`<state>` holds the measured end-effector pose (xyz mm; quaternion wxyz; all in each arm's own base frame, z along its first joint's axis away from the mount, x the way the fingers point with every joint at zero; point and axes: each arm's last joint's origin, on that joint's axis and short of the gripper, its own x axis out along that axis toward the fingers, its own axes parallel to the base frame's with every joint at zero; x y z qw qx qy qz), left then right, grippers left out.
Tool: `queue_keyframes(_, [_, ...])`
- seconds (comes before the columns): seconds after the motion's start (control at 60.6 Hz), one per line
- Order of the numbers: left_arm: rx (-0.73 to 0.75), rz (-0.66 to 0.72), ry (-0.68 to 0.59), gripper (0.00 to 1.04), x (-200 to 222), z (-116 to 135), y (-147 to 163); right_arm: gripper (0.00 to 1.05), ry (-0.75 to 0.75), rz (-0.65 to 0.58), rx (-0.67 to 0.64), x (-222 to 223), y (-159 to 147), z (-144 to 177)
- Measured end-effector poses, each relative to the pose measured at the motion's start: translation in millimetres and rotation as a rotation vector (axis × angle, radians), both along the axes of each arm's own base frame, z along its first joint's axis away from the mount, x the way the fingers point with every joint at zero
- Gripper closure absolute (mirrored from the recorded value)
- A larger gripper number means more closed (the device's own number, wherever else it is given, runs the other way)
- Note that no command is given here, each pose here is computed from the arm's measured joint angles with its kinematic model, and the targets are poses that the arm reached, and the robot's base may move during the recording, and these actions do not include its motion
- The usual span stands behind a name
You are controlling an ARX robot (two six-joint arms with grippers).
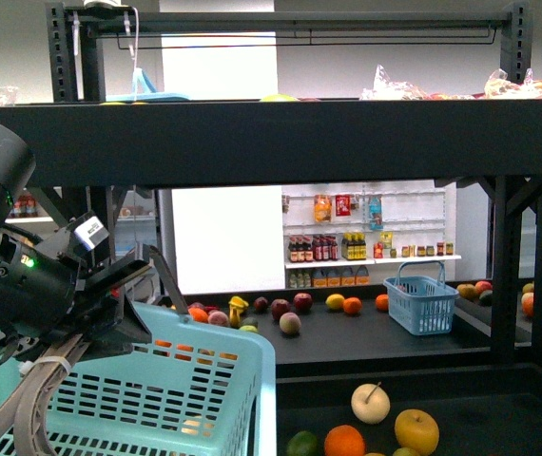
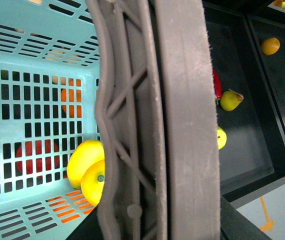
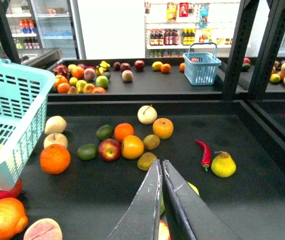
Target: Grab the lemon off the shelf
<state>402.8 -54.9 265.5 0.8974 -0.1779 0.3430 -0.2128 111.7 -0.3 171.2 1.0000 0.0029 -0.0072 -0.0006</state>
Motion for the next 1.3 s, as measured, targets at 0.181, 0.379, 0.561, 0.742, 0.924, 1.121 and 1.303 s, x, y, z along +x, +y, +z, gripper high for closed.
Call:
queue_keyframes(0.181, [0.000, 0.000, 0.000, 0.78, 0.0, 0.0, 0.0, 0.98, -0.002, 0.000, 0.000, -2.8, 0.0, -0.1])
queue_keyframes(0.379, [0.001, 0.001, 0.000, 0.78, 0.0, 0.0, 0.0, 0.98, 0.012, 0.000, -0.001, -13.7, 0.1, -3.6])
queue_keyframes(0.561, [0.001, -0.001, 0.000, 0.78, 0.1, -0.2, 0.0, 0.98, 0.003, -0.001, -0.001, -14.6, 0.1, -3.0])
queue_keyframes(0.742, [0.001, -0.001, 0.000, 0.78, 0.1, -0.1, 0.0, 0.98, 0.003, -0.001, -0.001, -14.6, 0.1, -3.0])
queue_keyframes(0.924, [0.001, -0.001, 0.000, 0.78, 0.1, -0.1, 0.0, 0.98, 0.003, -0.001, -0.001, -14.6, 0.1, -3.0])
queue_keyframes(1.121, [0.001, -0.001, 0.000, 0.78, 0.1, -0.1, 0.0, 0.75, 0.003, -0.001, -0.003, -14.6, 0.1, -3.0])
queue_keyframes(1.303, [-0.029, -0.017, -0.005, 0.78, 0.5, 0.7, 0.4, 0.39, 0.003, -0.001, -0.002, -14.6, 0.1, -3.0])
